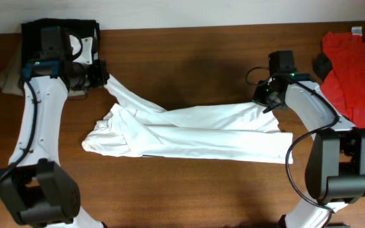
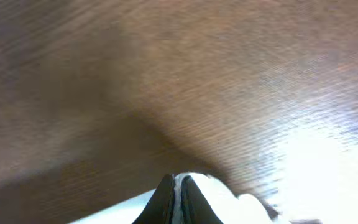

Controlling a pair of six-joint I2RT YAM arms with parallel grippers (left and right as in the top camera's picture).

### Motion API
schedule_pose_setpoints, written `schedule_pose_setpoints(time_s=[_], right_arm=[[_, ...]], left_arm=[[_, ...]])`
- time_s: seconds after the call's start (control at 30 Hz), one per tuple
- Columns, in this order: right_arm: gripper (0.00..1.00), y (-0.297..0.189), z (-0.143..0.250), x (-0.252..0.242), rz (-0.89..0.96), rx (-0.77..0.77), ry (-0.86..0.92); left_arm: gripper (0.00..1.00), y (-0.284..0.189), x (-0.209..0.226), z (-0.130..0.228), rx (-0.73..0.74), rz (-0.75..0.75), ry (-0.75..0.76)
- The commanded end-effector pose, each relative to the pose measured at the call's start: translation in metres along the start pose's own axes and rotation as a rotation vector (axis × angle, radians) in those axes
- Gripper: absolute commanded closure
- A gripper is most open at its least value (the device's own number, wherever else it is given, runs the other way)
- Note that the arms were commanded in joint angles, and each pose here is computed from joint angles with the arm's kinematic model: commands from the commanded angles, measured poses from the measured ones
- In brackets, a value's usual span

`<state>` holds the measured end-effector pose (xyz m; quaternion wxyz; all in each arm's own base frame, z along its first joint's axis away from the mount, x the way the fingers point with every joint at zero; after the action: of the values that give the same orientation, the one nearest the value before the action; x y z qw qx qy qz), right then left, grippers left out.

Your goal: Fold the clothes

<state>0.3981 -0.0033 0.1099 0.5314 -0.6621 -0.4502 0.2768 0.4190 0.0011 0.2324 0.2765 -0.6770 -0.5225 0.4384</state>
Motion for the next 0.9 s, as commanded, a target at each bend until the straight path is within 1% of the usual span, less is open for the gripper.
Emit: schedule_pose_setpoints(time_s=[0.0, 0.07, 0.13, 0.27, 0.4, 0.43, 0.5, 0.53, 0.63, 0.77, 0.87], right_arm=[[0.93, -0.011, -0.013, -0.016, 0.037, -0.016, 0.05], [0.92, -0.011, -0.014, -0.025, 0.05, -0.001, 0.07], [0.83, -0.011, -0.014, -0.035, 0.049, 0.024, 0.099], [0.83, -0.011, -0.015, -0.039, -0.02, 0.054, 0.134], [0.83, -0.011, -0.016, -0.037, -0.028, 0.047, 0.13], [0.79, -0.011, -0.015, -0.037, -0.026, 0.053, 0.131], [0.54, -0.011, -0.008, -0.04, -0.012, 0.089, 0.129], [0.46, -0.012, -0.004, -0.039, -0.019, 0.118, 0.112], [0.45, -0.014, 0.011, -0.037, -0.056, 0.206, 0.05], [0.44, -0.005, 0.018, -0.04, -0.044, 0.24, 0.052], [0.48, 0.01, 0.021, -0.037, -0.08, 0.244, 0.034]], left_arm=[[1.0, -0.006, 0.009, 0.01, 0.053, -0.096, -0.085], [1.0, -0.006, 0.01, 0.018, 0.091, -0.109, -0.11], [1.0, -0.008, 0.015, 0.024, 0.118, -0.161, -0.151], [1.0, -0.006, 0.015, 0.025, 0.127, -0.164, -0.152], [1.0, -0.002, 0.016, 0.027, 0.14, -0.164, -0.154], [1.0, -0.001, 0.016, 0.029, 0.144, -0.164, -0.155], [1.0, 0.002, 0.017, 0.033, 0.157, -0.165, -0.159], [1.0, 0.003, 0.018, 0.034, 0.161, -0.166, -0.16], [1.0, 0.005, 0.019, 0.034, 0.16, -0.165, -0.16], [1.0, 0.005, 0.019, 0.033, 0.151, -0.165, -0.161], [1.0, 0.005, 0.019, 0.033, 0.151, -0.165, -0.161]])
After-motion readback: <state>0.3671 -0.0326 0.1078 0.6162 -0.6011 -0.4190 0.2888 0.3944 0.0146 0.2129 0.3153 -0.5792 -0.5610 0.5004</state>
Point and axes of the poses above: each gripper's point midway between its finger pads, its own y axis out along the fingers, its own x axis along the line the jaws close on, z = x × y, the point moved 6 cm from there along -y, back along the fingers, and after that the axes turned 3 degrees about y, right-handed, at the moved point
